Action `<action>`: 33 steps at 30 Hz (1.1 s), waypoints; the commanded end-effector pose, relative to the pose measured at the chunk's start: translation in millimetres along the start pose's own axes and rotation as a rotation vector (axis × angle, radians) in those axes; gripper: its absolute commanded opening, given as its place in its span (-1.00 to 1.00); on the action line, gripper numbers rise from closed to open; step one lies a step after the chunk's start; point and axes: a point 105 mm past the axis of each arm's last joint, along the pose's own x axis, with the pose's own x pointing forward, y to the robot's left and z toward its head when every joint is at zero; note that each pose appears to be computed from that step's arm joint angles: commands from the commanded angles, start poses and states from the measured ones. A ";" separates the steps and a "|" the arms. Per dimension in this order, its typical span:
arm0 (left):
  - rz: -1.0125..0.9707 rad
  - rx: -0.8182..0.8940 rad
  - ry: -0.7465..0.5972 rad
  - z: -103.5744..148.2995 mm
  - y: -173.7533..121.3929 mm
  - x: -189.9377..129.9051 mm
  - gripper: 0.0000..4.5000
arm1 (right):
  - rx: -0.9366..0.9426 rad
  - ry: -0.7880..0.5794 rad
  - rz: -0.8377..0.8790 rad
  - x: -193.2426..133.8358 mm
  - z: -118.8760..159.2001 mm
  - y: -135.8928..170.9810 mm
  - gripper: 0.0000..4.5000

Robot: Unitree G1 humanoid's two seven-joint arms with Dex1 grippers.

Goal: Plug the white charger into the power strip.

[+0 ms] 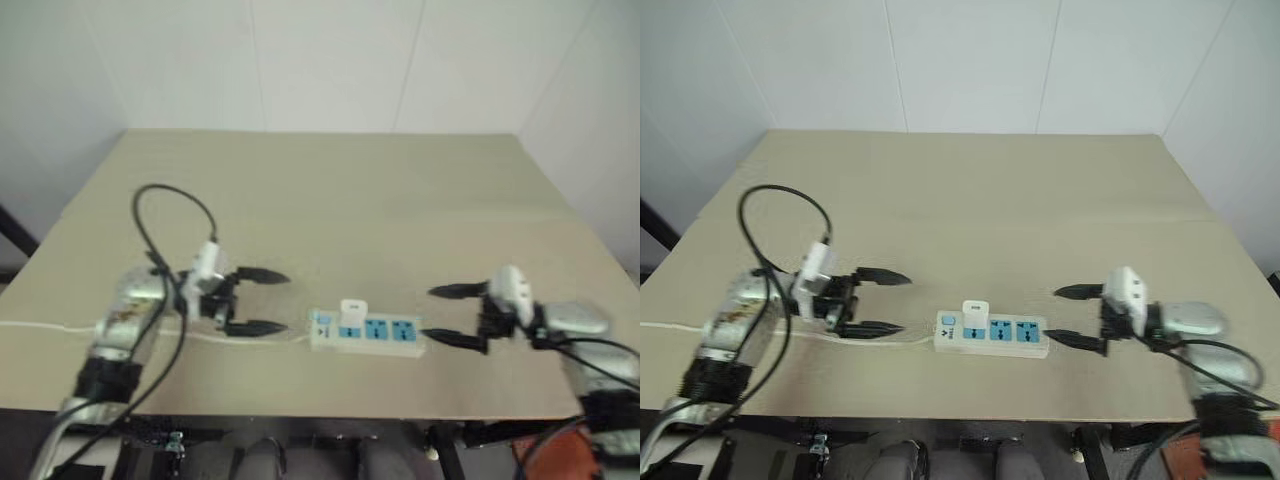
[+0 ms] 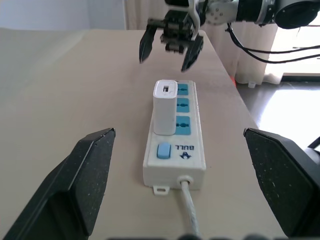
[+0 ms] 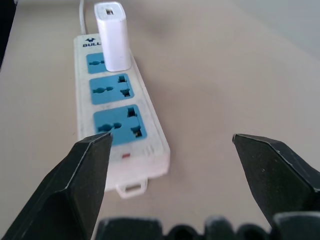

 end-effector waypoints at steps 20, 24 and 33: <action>-0.133 -0.061 0.035 -8.1 11.4 13.2 0.99 | -0.154 0.162 -0.074 -24.2 49.5 -0.6 1.00; -0.148 -0.090 0.061 -9.2 9.3 10.3 0.99 | -0.158 0.174 -0.070 -24.4 50.8 -0.4 1.00; -0.128 -0.133 0.055 -8.8 12.7 2.1 0.99 | -0.157 0.171 -0.061 -22.3 55.0 2.8 1.00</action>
